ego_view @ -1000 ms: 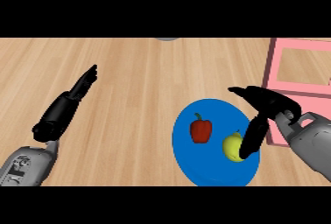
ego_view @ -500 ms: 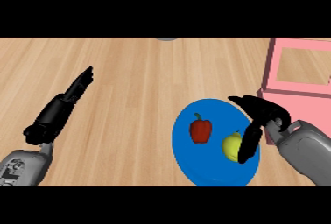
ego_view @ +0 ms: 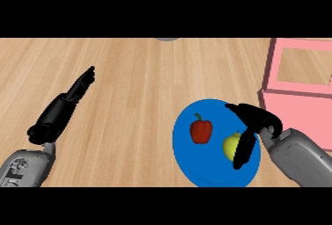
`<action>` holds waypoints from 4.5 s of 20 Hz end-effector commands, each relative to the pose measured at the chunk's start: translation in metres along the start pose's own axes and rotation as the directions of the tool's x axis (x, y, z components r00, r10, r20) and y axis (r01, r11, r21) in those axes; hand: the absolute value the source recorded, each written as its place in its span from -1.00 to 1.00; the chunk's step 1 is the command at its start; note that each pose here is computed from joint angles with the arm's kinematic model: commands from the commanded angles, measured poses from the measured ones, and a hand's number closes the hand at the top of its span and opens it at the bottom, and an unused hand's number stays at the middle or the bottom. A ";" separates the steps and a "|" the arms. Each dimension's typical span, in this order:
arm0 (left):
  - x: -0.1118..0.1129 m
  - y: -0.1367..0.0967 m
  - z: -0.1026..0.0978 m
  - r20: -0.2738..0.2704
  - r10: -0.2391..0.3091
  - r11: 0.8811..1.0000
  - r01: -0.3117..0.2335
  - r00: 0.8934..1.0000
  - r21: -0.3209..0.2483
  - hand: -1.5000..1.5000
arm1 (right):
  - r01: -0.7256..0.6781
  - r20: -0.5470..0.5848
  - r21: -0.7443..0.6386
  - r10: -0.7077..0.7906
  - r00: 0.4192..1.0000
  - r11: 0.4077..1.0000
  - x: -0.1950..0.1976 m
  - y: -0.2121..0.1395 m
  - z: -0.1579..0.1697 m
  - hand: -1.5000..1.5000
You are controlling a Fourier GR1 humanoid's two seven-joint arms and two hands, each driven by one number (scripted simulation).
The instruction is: Pick the pear from the plate and place it in the cardboard box
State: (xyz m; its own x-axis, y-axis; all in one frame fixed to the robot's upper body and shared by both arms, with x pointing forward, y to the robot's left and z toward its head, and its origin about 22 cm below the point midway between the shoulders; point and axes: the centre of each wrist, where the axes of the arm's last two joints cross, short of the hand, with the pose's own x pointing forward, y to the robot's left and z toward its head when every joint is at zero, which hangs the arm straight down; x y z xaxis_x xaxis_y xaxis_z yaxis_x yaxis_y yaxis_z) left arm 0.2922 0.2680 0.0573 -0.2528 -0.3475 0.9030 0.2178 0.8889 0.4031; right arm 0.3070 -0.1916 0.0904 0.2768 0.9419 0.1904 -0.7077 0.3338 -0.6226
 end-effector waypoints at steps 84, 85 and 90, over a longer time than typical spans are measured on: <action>0.023 0.005 -0.008 0.022 0.000 1.000 0.001 1.000 -0.028 0.00 | -0.266 0.574 -0.376 0.449 0.685 0.887 -0.215 -0.156 0.048 -1.00; 0.012 -0.003 -0.005 0.020 0.013 1.000 -0.013 1.000 -0.022 0.00 | -0.258 0.610 -0.369 0.442 0.658 0.893 -0.233 -0.150 0.041 -1.00; 0.010 0.001 -0.005 -0.007 0.005 1.000 -0.005 1.000 -0.011 0.00 | 0.114 0.843 -0.336 0.245 0.478 0.935 -0.228 -0.148 0.029 -1.00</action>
State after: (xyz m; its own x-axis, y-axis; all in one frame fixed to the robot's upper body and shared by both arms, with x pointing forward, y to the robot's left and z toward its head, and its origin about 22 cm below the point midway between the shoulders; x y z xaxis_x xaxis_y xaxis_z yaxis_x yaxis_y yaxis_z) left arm 0.2965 0.2644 0.0692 -0.2680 -0.3368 0.9026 0.2381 0.8847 0.4008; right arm 0.3259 -0.4524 0.1754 -0.5170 0.7710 0.3719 -0.3659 0.1937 -0.9103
